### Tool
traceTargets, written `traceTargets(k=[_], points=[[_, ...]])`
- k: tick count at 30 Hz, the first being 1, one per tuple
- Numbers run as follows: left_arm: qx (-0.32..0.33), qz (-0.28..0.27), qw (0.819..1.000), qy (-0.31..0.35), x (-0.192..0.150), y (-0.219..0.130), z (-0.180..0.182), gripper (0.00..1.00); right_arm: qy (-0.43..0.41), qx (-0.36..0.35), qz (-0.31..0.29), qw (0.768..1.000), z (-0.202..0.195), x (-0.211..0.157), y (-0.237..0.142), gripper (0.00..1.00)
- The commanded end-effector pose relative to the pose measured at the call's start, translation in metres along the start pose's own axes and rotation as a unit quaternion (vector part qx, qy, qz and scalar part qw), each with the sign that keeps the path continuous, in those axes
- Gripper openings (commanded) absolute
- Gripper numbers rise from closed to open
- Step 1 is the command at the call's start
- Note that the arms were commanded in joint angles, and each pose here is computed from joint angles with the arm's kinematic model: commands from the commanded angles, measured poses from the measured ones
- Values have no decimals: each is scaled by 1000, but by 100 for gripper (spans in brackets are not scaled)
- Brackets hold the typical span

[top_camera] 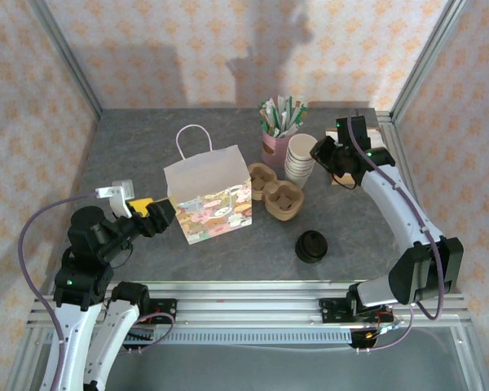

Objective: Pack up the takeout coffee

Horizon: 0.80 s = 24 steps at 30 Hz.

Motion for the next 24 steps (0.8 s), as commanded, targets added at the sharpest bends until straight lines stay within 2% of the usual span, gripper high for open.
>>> traceTargets(k=[1,8,10,15,24], points=[[-1,9,1000,-7,-5,1,1,89,-9,6,-23,1000,8,8,-4,29],[-3,22,1000,-13,-8,5,2,88,-11,11,-23,1000,12,10,0,28],[-3,22,1000,-13,-8,6,2,87,-11,4,-21,1000,11,11,3,23],[-1,24,1000,-15,-8,7,3,86,-11,6,-19,1000,13,12,6,22],[2,26,1000,-16,-9,8,5,85,-14,12,-18,1000,18,14,5,9]])
Point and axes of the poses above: each hand's point on the last joint's axis, 136 mm out from that joint toward the fingers, its own y axis out along the fingers, its own z axis along the line the jaws close on, x = y × z, the point moved 4 cm from there along -y, back along the fingers, and after that the axes turned 8 degrees about y, right-handed, at the moved point
